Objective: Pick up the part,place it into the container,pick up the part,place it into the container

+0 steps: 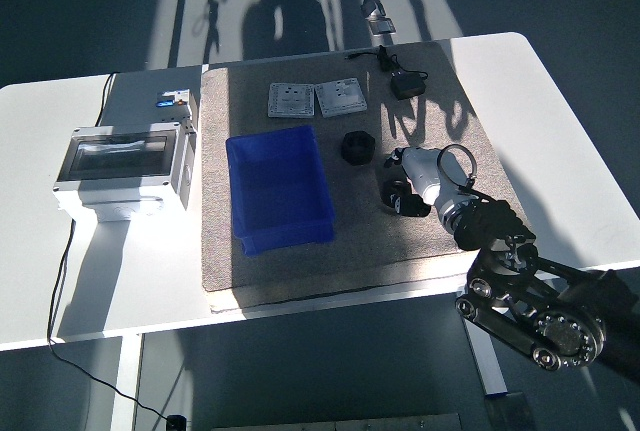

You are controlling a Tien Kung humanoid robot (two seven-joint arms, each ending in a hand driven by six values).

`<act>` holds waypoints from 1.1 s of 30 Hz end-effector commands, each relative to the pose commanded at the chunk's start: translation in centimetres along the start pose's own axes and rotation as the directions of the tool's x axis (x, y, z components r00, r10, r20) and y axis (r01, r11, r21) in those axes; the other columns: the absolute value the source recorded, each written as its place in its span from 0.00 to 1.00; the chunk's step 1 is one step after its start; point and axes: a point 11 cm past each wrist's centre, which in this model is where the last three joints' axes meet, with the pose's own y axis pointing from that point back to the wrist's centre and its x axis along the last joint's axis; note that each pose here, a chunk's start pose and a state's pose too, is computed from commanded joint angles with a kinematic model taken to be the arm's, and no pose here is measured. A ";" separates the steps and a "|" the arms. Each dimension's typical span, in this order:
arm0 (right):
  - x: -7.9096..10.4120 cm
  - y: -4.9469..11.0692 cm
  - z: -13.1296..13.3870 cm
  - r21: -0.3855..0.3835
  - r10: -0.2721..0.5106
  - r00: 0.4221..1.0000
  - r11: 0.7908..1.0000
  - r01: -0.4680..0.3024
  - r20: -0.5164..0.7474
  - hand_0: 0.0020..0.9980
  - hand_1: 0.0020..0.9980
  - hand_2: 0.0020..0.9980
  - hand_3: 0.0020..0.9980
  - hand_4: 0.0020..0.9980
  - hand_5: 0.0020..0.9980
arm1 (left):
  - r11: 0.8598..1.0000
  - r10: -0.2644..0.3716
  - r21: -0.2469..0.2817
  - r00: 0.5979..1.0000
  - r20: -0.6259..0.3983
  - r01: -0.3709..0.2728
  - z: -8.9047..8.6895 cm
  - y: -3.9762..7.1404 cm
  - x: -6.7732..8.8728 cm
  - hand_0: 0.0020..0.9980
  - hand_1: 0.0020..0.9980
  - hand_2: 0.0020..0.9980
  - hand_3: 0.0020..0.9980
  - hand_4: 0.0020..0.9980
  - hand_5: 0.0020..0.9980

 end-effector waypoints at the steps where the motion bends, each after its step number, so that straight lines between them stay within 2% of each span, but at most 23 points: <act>1: -0.1 0.0 0.0 -0.002 -0.006 1.000 1.000 0.006 -0.008 0.90 0.92 0.93 0.94 0.97 0.40 | 1.000 0.000 0.000 1.000 0.000 0.000 0.0 0.0 0.0 0.72 0.74 0.77 0.68 1.00 1.00; 5: -0.3 0.1 -0.1 -0.009 -0.018 1.000 1.000 0.017 -0.022 0.90 0.92 0.93 0.94 0.97 0.40 | 1.000 0.000 -0.001 1.000 0.000 0.000 0.0 0.0 0.0 0.72 0.74 0.77 0.68 1.00 1.00; 6: -0.4 0.1 -0.1 -0.011 -0.022 0.999 1.000 0.021 -0.024 0.97 0.96 0.95 0.97 1.00 0.43 | 1.000 0.000 -0.002 1.000 0.000 0.000 0.0 0.0 0.0 0.72 0.74 0.77 0.68 1.00 1.00; 11: -1.0 0.0 -0.3 -0.006 -0.031 0.999 1.000 0.031 -0.030 0.97 0.96 0.95 0.97 1.00 0.43 | 1.000 0.000 -0.004 1.000 0.002 0.000 0.1 0.0 0.0 0.72 0.74 0.77 0.68 1.00 1.00; 12: -1.2 -0.1 -0.3 -0.003 -0.029 0.999 1.000 0.029 -0.032 0.85 0.69 0.76 0.85 0.93 0.37 | 1.000 0.001 -0.004 1.000 0.002 -0.001 0.1 0.0 0.0 0.72 0.74 0.77 0.68 1.00 1.00; 17: -1.8 -0.5 0.0 0.000 -0.009 0.999 1.000 0.009 -0.039 0.85 0.69 0.76 0.85 0.93 0.37 | 1.000 0.001 -0.006 1.000 0.007 -0.001 0.2 0.0 0.1 0.72 0.74 0.77 0.68 1.00 1.00; 18: -1.8 -0.6 0.1 0.001 -0.002 0.999 1.000 0.002 -0.040 0.53 0.43 0.61 0.64 0.61 0.24 | 1.000 0.001 -0.005 1.000 0.007 -0.001 0.2 0.0 0.1 0.72 0.74 0.76 0.68 1.00 1.00; 23: -2.3 -0.7 0.2 0.002 0.000 0.998 1.000 0.000 -0.060 0.53 0.43 0.61 0.64 0.61 0.24 | 1.000 0.002 -0.006 1.000 0.012 -0.002 0.2 0.0 0.1 0.72 0.74 0.76 0.68 1.00 1.00; 24: -2.4 -0.7 0.2 0.002 -0.002 0.998 1.000 0.003 -0.064 0.31 0.28 0.54 0.61 0.20 0.03 | 1.000 0.002 -0.006 1.000 0.012 -0.002 0.2 0.0 0.2 0.72 0.74 0.76 0.67 1.00 1.00; 29: -2.7 -0.8 0.2 0.005 -0.008 0.997 1.000 0.008 -0.083 0.31 0.28 0.54 0.61 0.20 0.03 | 1.000 0.005 -0.006 1.000 0.014 -0.004 0.3 0.0 0.2 0.72 0.74 0.76 0.67 1.00 1.00; 30: -2.7 -0.8 0.2 0.007 -0.010 0.996 1.000 0.011 -0.088 0.26 0.25 0.54 0.61 0.16 0.00 | 1.000 0.005 -0.006 1.000 0.014 -0.005 0.3 0.1 0.2 0.72 0.74 0.76 0.67 1.00 1.00; 33: -2.7 -0.7 0.2 0.012 -0.007 0.995 1.000 0.009 -0.097 0.26 0.25 0.54 0.61 0.16 0.00 | 1.000 0.006 -0.006 1.000 0.015 -0.006 0.3 0.1 0.3 0.72 0.74 0.76 0.67 1.00 1.00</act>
